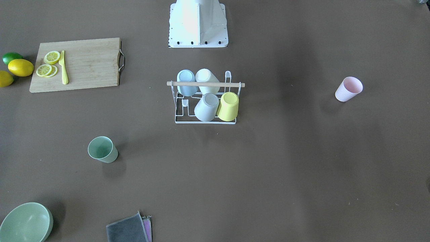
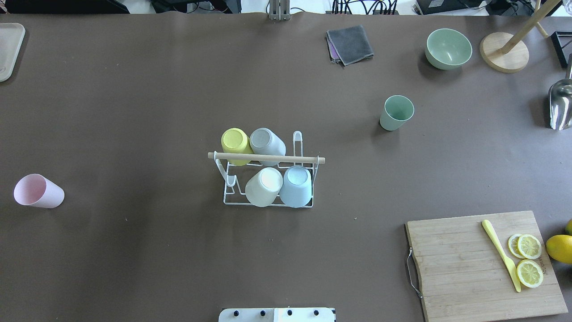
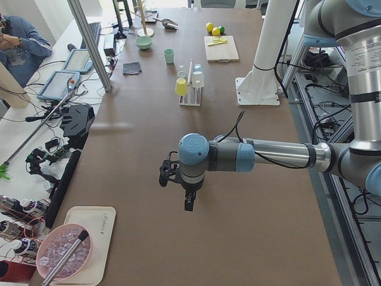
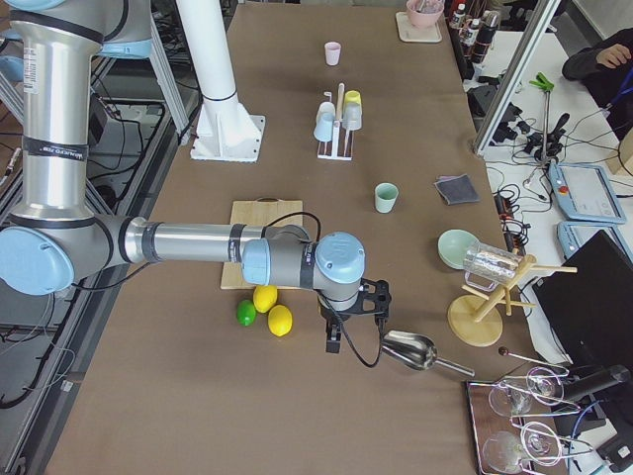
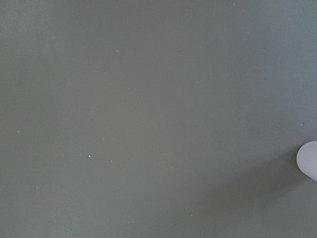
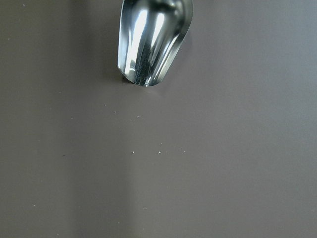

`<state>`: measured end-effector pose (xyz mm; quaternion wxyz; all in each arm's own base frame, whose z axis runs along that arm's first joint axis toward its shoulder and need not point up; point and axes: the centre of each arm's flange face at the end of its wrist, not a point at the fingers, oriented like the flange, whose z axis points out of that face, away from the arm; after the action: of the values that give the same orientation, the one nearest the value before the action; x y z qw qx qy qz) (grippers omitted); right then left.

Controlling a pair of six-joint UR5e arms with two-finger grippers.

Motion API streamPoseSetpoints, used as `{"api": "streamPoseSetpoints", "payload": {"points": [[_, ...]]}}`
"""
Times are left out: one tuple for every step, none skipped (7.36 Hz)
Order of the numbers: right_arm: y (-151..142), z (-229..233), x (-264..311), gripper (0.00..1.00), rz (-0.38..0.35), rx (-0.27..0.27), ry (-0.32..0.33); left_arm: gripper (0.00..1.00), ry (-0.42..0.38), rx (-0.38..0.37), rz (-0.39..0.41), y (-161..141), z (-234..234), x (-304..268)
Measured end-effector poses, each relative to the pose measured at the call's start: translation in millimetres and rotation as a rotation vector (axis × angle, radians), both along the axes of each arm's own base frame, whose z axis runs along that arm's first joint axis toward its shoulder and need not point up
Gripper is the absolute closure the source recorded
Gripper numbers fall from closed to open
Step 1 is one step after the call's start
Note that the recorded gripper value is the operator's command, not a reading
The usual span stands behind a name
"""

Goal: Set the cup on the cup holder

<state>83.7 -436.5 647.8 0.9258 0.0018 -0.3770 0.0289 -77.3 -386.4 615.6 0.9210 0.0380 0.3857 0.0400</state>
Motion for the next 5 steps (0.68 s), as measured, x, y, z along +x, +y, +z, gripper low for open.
{"api": "streamPoseSetpoints", "payload": {"points": [[0.0,-0.1,0.0,0.00,0.000,0.000,0.000,0.02,0.000,0.000,-0.001,1.1,0.3,-0.3],[-0.1,-0.3,0.0,0.00,0.000,0.001,0.000,0.02,-0.001,0.000,-0.001,1.5,0.3,-0.4],[-0.1,-0.3,-0.2,0.00,-0.001,0.001,0.000,0.02,0.000,-0.001,-0.002,2.2,0.7,-0.6],[-0.1,-0.2,-0.3,0.00,-0.001,0.002,0.000,0.02,0.000,-0.003,-0.002,3.0,1.5,-0.7],[-0.1,-0.2,-0.2,0.00,-0.001,0.001,0.000,0.02,-0.001,-0.005,0.001,2.5,2.2,0.4]]}}
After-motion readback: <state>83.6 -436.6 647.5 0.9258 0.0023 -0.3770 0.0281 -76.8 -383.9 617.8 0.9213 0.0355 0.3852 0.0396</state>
